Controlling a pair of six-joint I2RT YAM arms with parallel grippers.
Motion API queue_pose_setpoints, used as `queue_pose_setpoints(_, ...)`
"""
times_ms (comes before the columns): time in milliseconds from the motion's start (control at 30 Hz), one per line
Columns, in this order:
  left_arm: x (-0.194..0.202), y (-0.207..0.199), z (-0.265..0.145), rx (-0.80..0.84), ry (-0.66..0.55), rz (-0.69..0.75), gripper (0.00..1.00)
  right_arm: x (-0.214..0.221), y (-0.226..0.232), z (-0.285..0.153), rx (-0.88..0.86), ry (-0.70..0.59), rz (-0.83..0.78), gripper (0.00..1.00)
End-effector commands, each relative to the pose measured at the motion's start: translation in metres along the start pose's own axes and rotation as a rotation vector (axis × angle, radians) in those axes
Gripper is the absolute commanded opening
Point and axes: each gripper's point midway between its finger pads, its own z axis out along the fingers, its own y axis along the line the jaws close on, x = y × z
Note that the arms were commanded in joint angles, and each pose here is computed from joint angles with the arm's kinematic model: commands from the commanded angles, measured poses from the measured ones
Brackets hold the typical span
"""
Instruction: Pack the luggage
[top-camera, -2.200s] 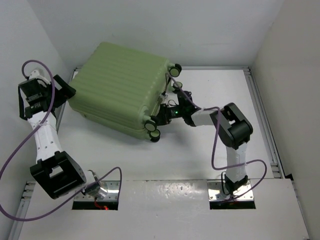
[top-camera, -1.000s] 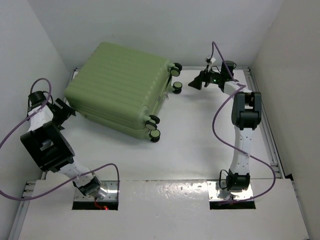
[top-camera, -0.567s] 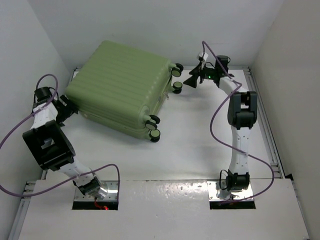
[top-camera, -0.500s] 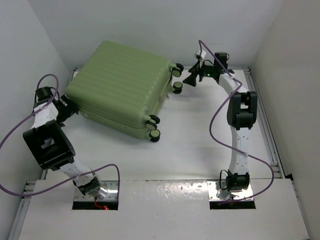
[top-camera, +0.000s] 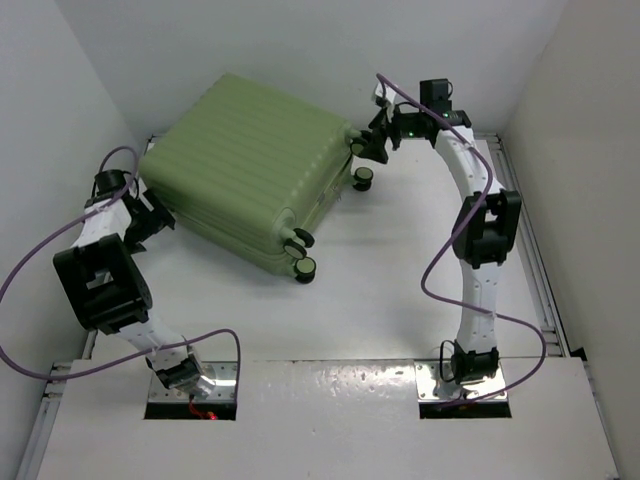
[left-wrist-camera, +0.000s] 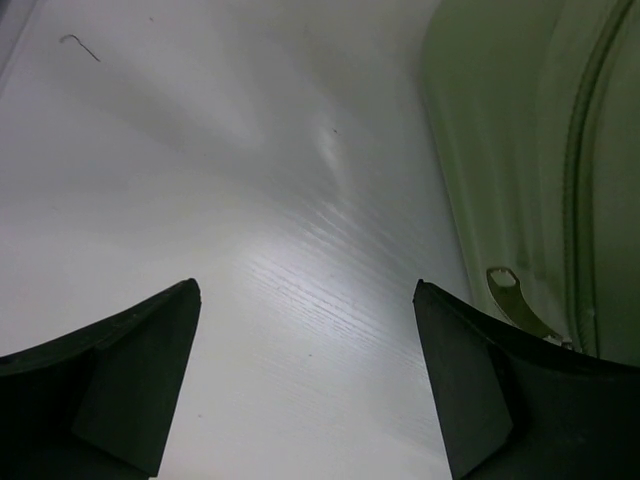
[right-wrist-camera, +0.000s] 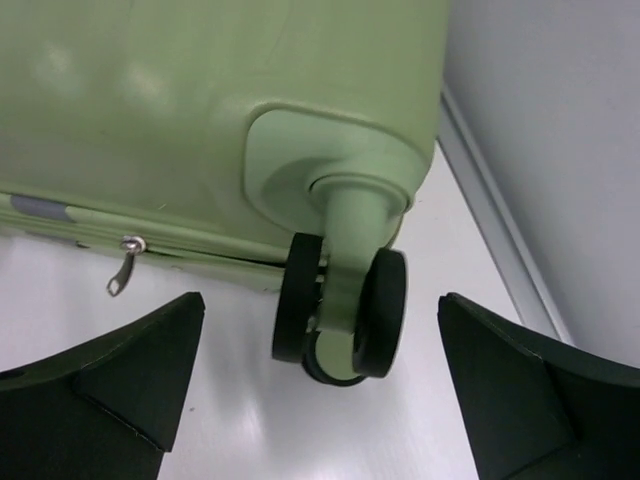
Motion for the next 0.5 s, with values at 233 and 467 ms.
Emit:
queue_pose_setpoints(233, 0.011, -0.043, -0.004, 0.112, -0.002, 0.117, 0.93, 0.020, -0.020, 0.036, 0.072, 0.070, -0.053, 0.98)
queue_pose_setpoints(467, 0.007, -0.062, 0.011, 0.169, 0.002, 0.126, 0.93, 0.006, -0.009, 0.036, 0.034, 0.025, -0.076, 0.52)
